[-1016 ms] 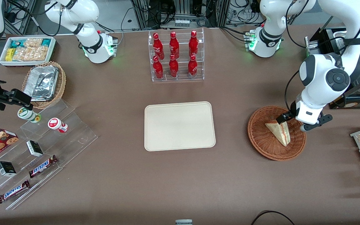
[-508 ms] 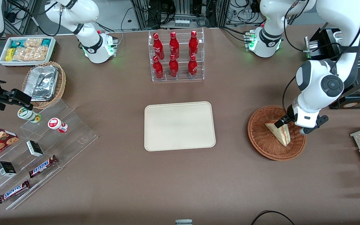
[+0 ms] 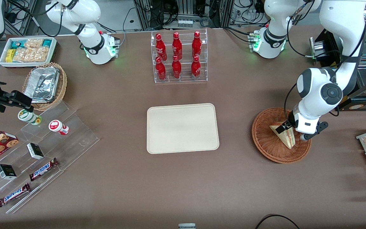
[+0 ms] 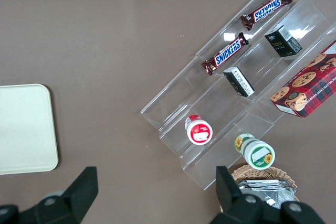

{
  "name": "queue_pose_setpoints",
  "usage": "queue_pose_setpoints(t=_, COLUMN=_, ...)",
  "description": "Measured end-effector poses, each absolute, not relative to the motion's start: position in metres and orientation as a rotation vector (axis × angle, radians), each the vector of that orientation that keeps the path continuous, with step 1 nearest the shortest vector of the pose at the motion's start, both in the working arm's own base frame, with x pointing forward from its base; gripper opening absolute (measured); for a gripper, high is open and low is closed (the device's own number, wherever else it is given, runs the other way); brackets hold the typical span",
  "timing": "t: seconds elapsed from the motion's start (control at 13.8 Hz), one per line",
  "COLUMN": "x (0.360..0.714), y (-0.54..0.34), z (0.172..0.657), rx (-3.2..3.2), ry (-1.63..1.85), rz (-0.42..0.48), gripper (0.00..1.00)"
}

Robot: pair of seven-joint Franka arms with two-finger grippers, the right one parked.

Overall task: Place sandwich from basket to tray
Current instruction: 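Close the left gripper on the wrapped sandwich wedge, then lift the sandwich out of the basket and carry it toward the tray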

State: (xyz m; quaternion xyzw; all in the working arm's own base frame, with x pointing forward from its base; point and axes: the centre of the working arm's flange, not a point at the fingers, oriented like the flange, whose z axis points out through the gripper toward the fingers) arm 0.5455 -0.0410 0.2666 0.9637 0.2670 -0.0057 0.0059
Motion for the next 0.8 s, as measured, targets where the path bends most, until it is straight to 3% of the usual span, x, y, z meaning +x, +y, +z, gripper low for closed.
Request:
queue_pose_setpoints(t=0.22, x=0.5445, y=-0.0412, z=0.2553, rx=3.018, ry=0.837, rz=-0.044, gripper=1.0)
queue_pose_setpoints(t=0.29, x=0.5445, y=-0.0411, z=0.2541, rx=3.018, ry=0.837, rz=-0.046, gripper=0.93)
queue_pose_setpoints(t=0.65, x=0.5459, y=-0.0411, z=0.2556, rx=3.025, ry=0.827, rz=-0.035, gripper=0.39)
queue_pose_setpoints(t=0.8, x=0.5474, y=-0.0414, z=0.2605, rx=3.035, ry=0.813, rz=-0.021, gripper=0.3)
